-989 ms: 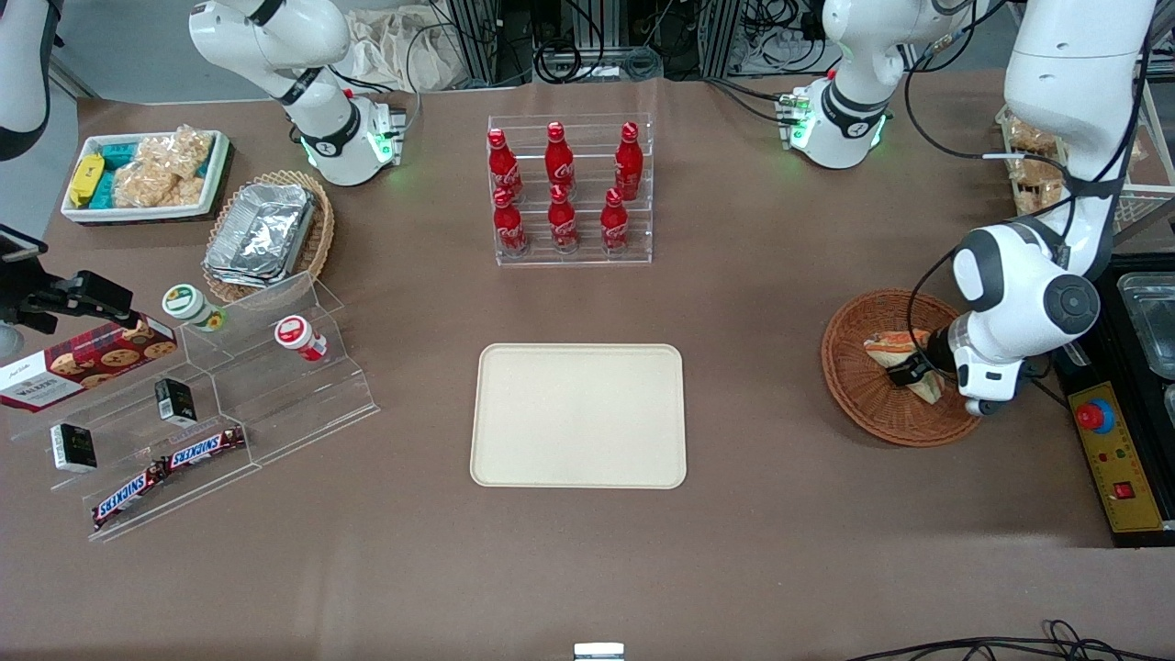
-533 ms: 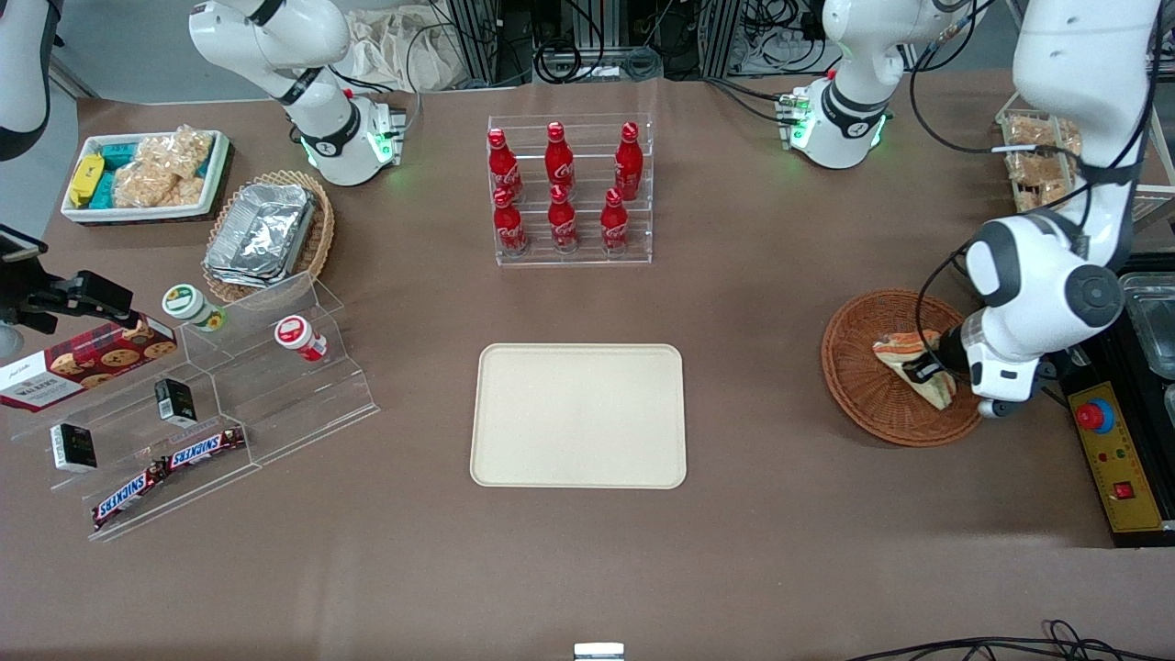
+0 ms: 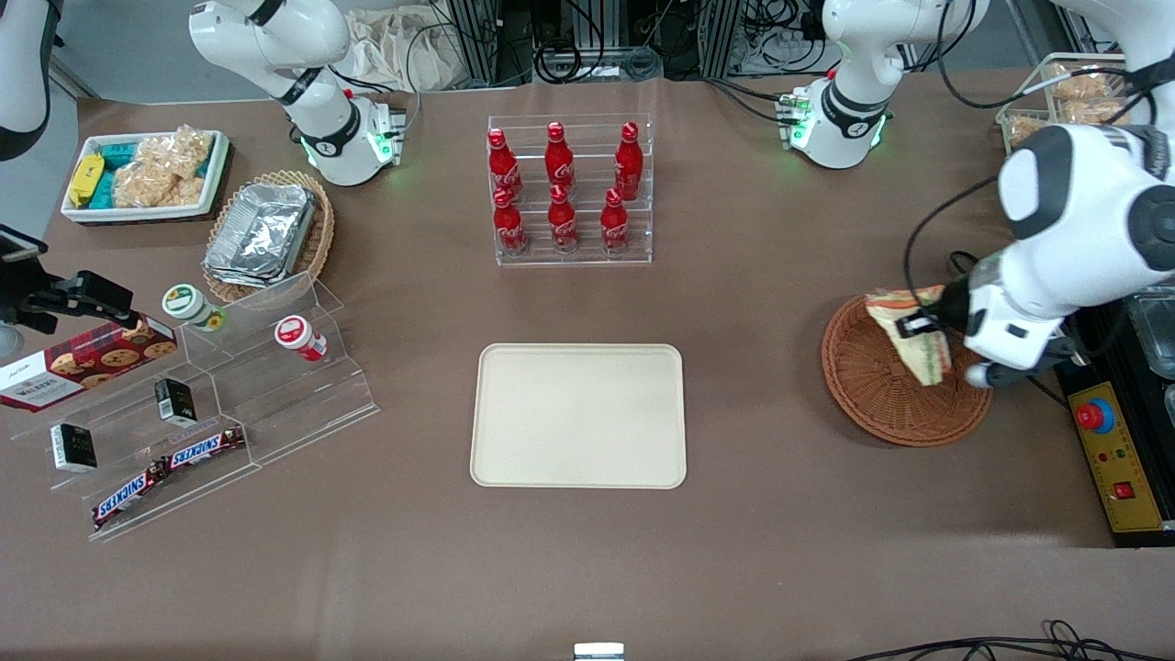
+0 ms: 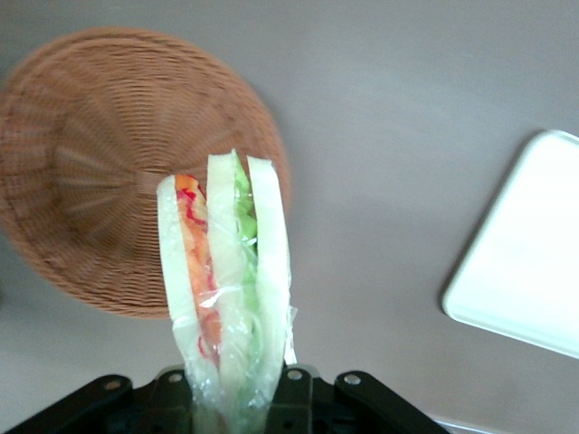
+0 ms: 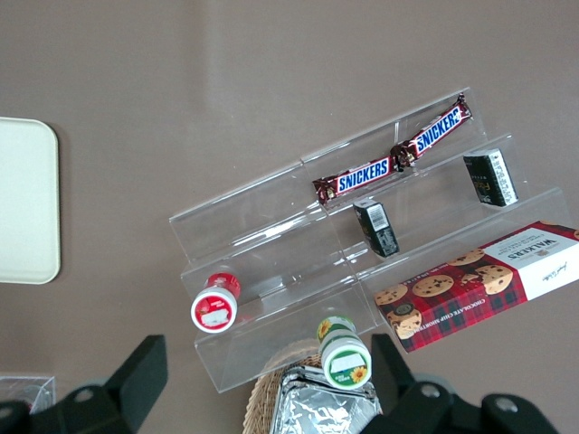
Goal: Place sandwich from basket to tray
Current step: 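Lift the sandwich out of the basket with the left gripper, then carry the sandwich over the cream tray with the left gripper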
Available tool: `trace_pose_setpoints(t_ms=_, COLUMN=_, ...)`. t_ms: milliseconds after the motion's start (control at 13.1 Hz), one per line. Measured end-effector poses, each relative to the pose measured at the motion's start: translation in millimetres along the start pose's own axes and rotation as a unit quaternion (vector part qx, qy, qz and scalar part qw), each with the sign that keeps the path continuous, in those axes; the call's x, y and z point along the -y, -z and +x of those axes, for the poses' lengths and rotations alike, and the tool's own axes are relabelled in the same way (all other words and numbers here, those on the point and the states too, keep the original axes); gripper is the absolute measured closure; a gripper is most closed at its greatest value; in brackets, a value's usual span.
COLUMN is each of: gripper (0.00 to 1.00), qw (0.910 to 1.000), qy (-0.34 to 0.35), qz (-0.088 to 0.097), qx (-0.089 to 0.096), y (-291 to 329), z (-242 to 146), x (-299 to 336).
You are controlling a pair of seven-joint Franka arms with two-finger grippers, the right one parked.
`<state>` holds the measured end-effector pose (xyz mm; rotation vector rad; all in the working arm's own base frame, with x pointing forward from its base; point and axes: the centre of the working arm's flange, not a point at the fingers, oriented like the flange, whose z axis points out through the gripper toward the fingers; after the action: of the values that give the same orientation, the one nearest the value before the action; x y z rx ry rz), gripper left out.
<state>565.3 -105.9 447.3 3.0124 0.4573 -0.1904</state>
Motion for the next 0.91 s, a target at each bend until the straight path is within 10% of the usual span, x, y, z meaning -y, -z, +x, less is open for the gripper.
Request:
trace_pose_setpoints(t_ms=609, gripper=0.79, qw=0.9832, qy=-0.172, qz=-0.028, qx=-0.054, y=-94.2, z=-59.2, x=-184.1)
trace_pose_setpoints(t_ms=913, gripper=0.79, qw=0.9663, qy=-0.243, qz=-0.002, qx=-0.085, y=-152.2, z=-47.3, x=-228.6)
